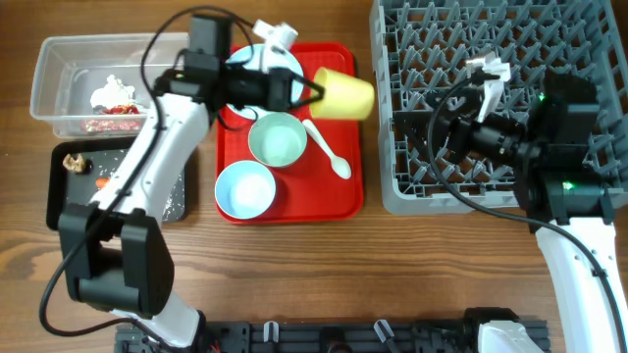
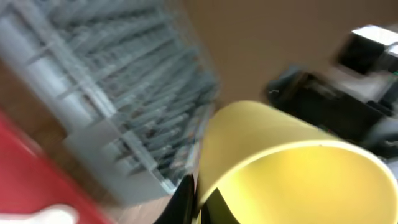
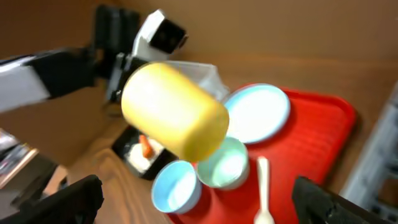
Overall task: Sort waste into correct bins and load items into the dishwasher rack
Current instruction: 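Lift the yellow cup with the left gripper toward the right gripper, then grasp the yellow cup with the right gripper from the left gripper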
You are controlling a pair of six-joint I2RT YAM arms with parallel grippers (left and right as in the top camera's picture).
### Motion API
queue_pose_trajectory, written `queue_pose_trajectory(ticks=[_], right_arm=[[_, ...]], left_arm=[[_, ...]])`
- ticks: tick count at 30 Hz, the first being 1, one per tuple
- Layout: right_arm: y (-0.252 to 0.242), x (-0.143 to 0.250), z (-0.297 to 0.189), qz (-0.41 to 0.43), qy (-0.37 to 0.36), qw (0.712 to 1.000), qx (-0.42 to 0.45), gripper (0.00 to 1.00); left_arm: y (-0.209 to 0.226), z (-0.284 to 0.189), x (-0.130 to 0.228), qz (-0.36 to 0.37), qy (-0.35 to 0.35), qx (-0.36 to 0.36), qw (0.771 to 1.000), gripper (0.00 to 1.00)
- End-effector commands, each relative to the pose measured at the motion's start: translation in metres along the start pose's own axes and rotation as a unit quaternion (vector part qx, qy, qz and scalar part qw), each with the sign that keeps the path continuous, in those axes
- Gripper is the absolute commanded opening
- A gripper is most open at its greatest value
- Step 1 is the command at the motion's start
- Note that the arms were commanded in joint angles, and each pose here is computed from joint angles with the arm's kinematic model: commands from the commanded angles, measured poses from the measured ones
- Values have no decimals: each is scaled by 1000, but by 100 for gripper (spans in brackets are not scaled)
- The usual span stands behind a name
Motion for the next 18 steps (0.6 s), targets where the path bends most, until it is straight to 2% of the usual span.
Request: queue_pose_trajectory(ticks=[1, 6, 13, 18], right_arm=[[12, -5, 11, -32, 5, 996, -89, 100], [24, -8, 31, -75, 6, 981, -177, 100], [28, -11, 58, -98, -1, 973, -211, 98], [26, -17, 63, -96, -11, 972, -216, 91]], left_arm=[[-37, -10, -6, -18, 34, 129, 991, 4], [-45, -4, -11, -8, 46, 144, 988, 4], [-53, 11, -6, -6, 66, 155, 986, 4], [-56, 19, -3, -4, 76, 161, 984, 4]])
Point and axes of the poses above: each gripper's point midway between its finger pads, its own z axis out along the fingers, its own y axis along the line the jaws close on, x = y × z, the point moved 8 cm from there along -z, back along the fingers, and after that the axes turned 1 degree about -z, right-handed, at the moved point
